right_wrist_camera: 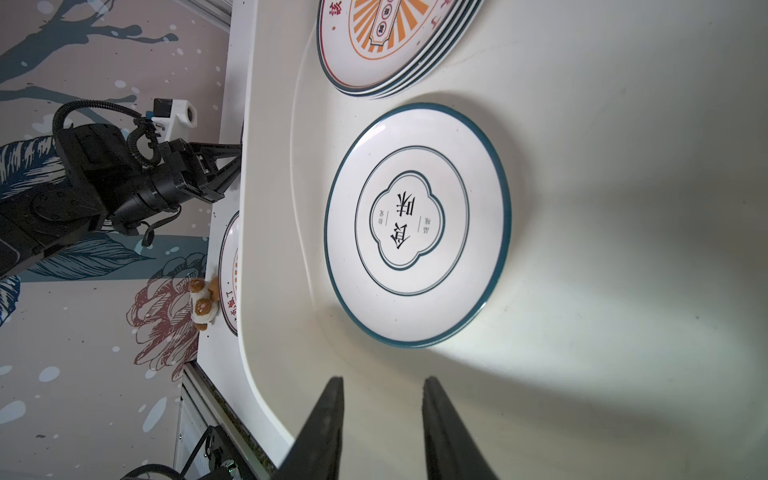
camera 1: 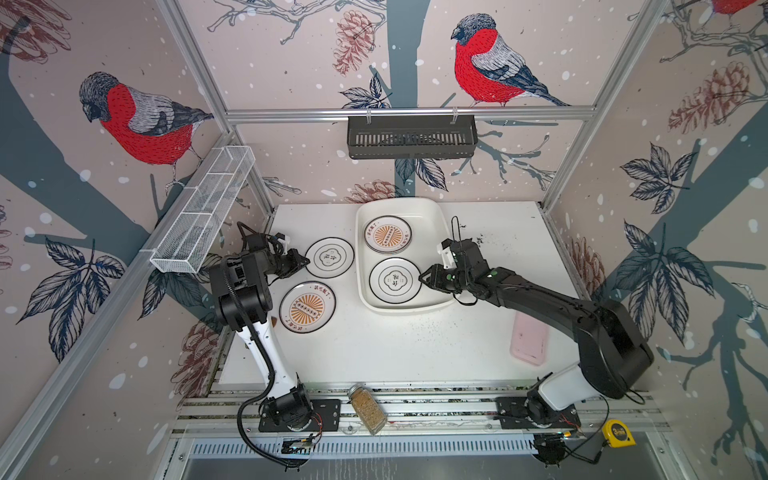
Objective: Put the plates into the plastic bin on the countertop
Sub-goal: 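Close the left gripper on the plate's rim and tilt it up, then lift the plate upright with the left gripper while the right gripper withdraws, then carry the plate over the tray with the left gripper while the right gripper approaches it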
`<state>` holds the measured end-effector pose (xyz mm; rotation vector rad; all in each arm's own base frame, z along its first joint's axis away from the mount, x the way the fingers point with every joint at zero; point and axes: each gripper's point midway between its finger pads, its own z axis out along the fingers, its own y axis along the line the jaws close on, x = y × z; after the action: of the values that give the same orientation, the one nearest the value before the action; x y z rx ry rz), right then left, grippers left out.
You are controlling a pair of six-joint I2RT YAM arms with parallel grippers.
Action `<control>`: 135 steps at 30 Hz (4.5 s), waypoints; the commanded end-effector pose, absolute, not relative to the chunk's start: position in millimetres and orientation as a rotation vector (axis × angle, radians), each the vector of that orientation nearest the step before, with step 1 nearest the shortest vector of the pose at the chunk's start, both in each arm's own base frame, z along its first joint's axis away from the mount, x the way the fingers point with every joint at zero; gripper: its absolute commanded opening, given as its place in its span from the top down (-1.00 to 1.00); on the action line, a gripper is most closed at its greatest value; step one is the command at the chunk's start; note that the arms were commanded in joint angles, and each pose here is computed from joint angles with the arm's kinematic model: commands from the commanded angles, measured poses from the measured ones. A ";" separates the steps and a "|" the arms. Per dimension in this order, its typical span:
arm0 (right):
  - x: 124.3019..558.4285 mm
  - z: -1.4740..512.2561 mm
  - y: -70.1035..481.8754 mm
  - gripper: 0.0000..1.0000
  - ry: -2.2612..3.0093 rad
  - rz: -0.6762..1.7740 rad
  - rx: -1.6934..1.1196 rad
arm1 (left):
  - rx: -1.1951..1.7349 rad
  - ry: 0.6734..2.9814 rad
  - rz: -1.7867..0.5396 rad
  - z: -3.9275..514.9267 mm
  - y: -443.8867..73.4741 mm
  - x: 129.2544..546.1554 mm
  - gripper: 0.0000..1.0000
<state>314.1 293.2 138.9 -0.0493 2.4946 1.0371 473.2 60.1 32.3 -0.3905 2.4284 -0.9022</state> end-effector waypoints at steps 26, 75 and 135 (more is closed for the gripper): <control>317.4 145.8 297.8 0.32 2.456 1.080 -0.058 | -0.393 2.352 -0.770 105.7 51.4 477.7 1.00; 332.1 196.1 306.6 0.10 2.232 1.271 -0.165 | -0.099 2.112 -0.626 289.1 -16.3 459.4 1.00; 294.6 250.6 226.1 -0.09 1.935 1.295 -0.244 | 0.680 2.127 -1.305 284.2 -250.6 371.2 1.00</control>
<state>290.0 221.8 239.0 -0.1992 1.9875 1.3126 376.8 -245.4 275.5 0.6324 2.1678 -1.2590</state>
